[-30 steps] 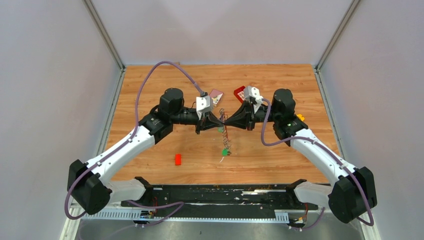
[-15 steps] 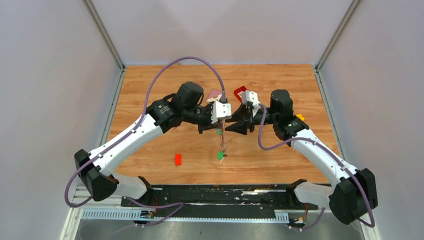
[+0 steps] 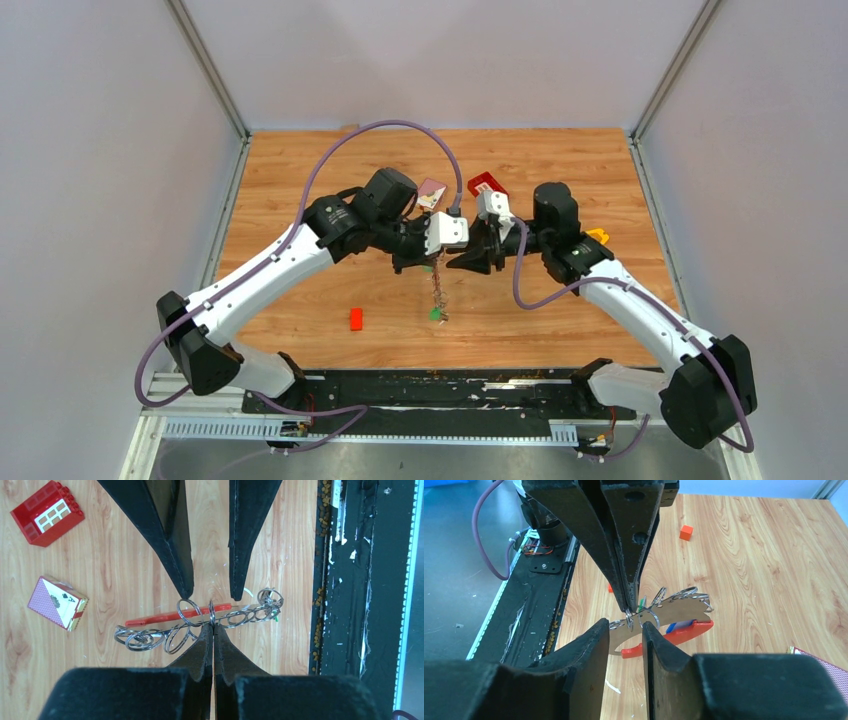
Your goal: Put the keys on the keyring
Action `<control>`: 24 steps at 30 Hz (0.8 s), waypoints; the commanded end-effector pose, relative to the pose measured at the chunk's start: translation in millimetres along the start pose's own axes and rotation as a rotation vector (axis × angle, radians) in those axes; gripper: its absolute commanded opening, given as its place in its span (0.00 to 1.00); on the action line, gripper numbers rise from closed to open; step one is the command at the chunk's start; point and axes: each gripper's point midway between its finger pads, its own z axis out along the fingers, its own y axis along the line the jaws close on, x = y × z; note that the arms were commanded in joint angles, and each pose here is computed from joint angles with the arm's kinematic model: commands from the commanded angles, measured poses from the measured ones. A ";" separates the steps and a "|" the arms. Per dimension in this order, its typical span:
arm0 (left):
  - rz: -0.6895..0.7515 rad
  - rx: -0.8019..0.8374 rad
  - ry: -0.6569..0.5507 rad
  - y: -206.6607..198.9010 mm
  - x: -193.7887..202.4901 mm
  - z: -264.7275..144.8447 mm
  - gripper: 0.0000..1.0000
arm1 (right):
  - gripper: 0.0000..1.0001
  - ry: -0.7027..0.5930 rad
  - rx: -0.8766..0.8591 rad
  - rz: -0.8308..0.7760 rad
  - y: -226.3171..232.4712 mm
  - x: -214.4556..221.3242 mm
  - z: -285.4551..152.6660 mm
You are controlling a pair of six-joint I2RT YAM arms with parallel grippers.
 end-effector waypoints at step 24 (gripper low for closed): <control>0.010 0.016 -0.109 -3.3 -32.1 -9.8 0.00 | 0.24 0.001 -0.055 -0.042 8.1 -5.8 15.7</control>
